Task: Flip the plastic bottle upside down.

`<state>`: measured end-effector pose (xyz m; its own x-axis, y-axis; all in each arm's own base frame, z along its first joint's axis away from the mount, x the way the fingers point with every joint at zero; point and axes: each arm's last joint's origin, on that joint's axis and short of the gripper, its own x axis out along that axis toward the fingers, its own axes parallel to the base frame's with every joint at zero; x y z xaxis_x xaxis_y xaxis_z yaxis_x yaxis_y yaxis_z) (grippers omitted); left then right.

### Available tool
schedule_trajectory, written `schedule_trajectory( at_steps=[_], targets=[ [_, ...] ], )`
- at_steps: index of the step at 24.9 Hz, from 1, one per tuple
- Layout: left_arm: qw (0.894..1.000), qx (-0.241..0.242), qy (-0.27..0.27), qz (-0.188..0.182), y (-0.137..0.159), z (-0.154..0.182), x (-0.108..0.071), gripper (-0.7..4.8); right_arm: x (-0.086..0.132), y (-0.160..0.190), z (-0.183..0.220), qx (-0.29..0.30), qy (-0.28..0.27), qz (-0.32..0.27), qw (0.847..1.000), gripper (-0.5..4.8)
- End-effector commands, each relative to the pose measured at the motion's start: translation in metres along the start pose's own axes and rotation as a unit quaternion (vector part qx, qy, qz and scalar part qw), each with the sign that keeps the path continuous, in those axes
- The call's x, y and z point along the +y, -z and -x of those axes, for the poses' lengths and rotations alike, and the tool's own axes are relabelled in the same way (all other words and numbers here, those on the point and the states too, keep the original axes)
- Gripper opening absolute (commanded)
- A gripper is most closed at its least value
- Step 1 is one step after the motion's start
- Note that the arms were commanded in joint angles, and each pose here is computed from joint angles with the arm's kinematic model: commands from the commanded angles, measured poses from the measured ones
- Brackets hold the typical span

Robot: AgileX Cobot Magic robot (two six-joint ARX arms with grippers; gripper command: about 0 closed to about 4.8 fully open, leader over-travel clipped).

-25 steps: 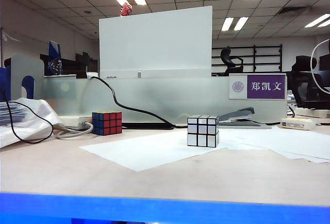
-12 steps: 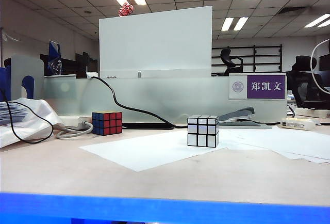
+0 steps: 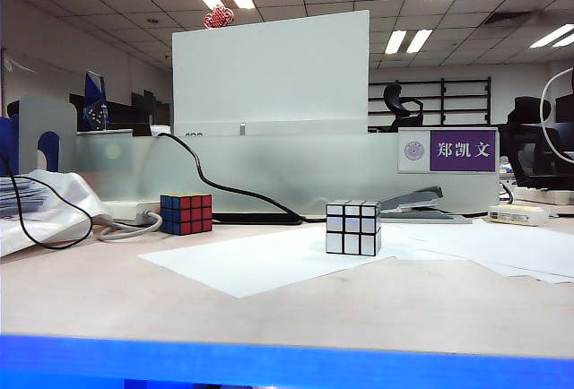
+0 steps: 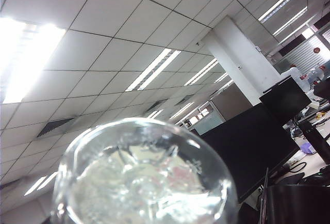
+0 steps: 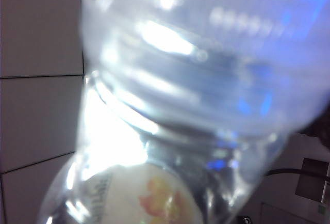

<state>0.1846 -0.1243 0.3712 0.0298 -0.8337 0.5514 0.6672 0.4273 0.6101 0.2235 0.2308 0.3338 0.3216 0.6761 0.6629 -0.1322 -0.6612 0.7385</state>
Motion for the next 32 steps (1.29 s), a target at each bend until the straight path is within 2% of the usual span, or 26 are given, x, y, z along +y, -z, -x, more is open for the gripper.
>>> schedule_trajectory(
  at_steps=[1, 3, 6, 8, 12, 16, 20, 25, 32],
  targets=[
    [1.000, -0.002, 0.008, -0.001, -0.001, -0.001, 0.000, 1.05, 0.003, 0.003, -0.001, 0.010, -0.009, -0.001, 1.000, -0.03],
    [1.000, -0.002, 0.008, -0.001, -0.001, -0.001, 0.000, 0.58, 0.003, 0.003, -0.001, 0.010, -0.009, -0.001, 1.000, 0.02],
    [1.000, -0.004, 0.008, -0.002, -0.001, -0.001, 0.000, -0.04, 0.003, 0.002, -0.001, 0.009, -0.009, 0.003, 1.000, 1.09],
    [1.000, -0.004, 0.006, -0.002, -0.001, -0.001, 0.000, -0.06, 0.004, 0.002, -0.001, 0.009, -0.009, 0.014, 1.000, 1.56],
    [1.000, -0.001, 0.007, 0.000, -0.001, -0.001, 0.000, -0.06, 0.004, 0.001, -0.001, 0.007, -0.009, 0.025, 1.000, 2.06],
    [1.000, 0.004, 0.006, 0.000, 0.000, -0.001, 0.000, -0.06, 0.005, -0.002, 0.000, 0.004, -0.010, 0.037, 0.999, 3.55],
    [1.000, 0.010, -0.007, -0.012, 0.001, 0.001, 0.002, -0.06, 0.008, -0.008, 0.002, 0.009, -0.006, 0.046, 0.999, 4.69],
    [0.999, 0.021, -0.022, -0.022, 0.003, 0.002, 0.004, -0.06, 0.012, -0.008, 0.002, 0.019, -0.005, 0.051, 0.998, 4.79],
    [0.996, 0.043, -0.056, -0.059, 0.007, 0.002, 0.006, -0.06, 0.024, -0.012, 0.005, 0.030, -0.010, 0.083, 0.996, 4.79]
  ],
)
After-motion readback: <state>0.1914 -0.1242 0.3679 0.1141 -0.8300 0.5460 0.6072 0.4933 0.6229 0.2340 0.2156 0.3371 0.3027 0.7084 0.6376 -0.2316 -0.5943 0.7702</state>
